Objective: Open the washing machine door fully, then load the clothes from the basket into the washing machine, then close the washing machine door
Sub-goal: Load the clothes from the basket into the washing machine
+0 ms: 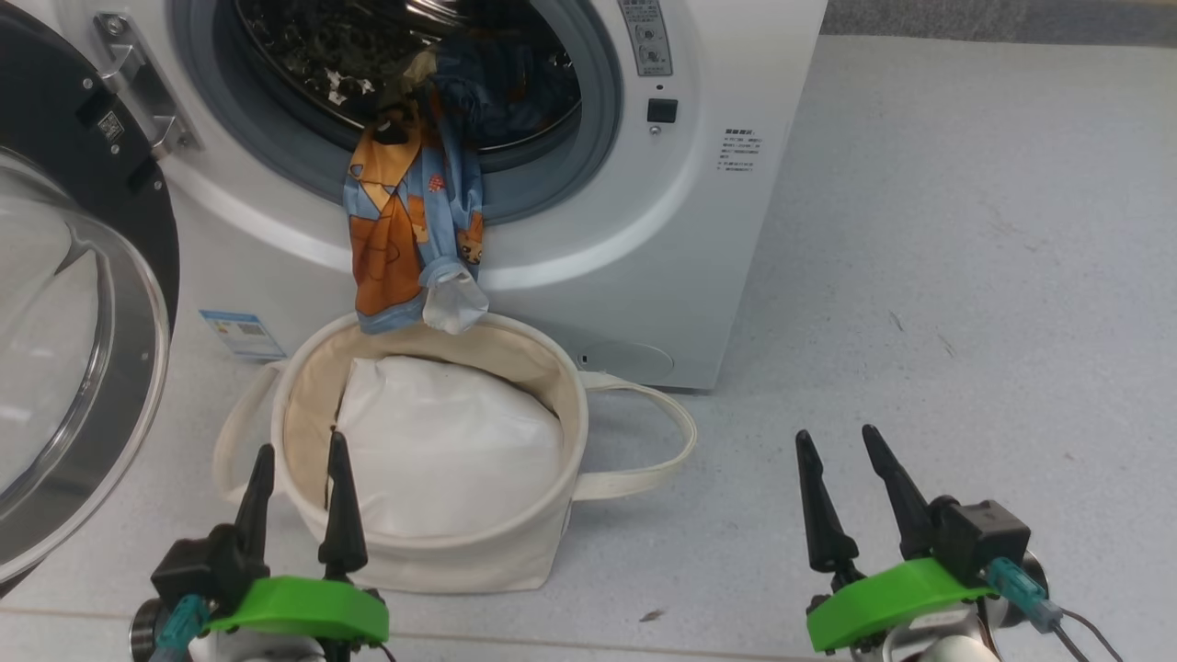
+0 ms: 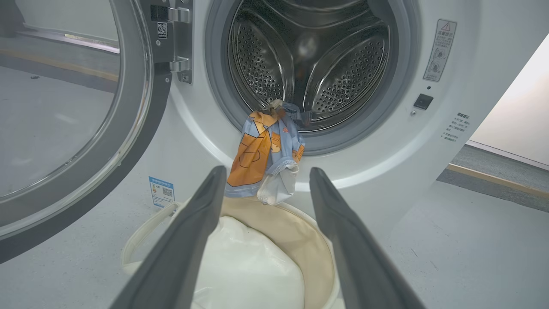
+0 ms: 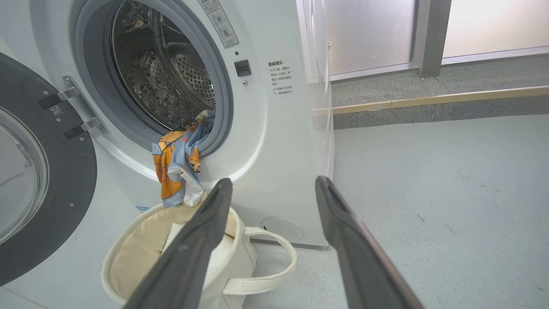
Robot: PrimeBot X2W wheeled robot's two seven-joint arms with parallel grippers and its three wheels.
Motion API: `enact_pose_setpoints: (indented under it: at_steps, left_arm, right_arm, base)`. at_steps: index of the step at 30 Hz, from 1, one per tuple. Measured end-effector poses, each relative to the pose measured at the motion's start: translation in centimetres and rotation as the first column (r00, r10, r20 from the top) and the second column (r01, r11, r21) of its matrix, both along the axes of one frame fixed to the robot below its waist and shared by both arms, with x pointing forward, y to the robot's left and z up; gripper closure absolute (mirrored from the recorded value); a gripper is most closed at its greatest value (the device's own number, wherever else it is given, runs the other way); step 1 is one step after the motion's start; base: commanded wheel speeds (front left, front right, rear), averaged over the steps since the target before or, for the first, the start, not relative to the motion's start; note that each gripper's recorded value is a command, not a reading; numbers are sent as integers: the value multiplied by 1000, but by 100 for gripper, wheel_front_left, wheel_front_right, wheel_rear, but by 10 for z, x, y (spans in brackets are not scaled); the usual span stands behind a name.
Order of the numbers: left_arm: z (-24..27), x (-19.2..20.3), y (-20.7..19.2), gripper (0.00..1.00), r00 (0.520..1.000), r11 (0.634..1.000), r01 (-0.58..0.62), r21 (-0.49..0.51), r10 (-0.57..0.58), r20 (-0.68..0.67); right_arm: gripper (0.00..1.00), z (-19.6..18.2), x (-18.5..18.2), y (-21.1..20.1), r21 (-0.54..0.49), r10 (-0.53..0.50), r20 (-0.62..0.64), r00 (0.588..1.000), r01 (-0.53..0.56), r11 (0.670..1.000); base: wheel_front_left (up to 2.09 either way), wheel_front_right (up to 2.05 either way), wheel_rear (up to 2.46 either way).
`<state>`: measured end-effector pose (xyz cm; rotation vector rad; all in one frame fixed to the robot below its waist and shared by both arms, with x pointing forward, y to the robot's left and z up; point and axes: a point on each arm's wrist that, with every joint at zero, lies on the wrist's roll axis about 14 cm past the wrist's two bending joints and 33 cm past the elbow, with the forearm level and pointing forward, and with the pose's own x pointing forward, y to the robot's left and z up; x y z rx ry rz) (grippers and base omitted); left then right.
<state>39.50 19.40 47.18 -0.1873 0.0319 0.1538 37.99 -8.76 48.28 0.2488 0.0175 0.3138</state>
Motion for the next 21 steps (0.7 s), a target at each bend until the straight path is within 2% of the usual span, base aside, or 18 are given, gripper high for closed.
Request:
enact_pose_setpoints:
  at_steps: [21]
  left_arm:
    - [-18,11,-12,0,998,1000,22,-10,-23,-52]
  right_arm:
    - [0,-12,5,-6,-4,-18,-32,999,18,1000]
  base:
    - [0,0,0]
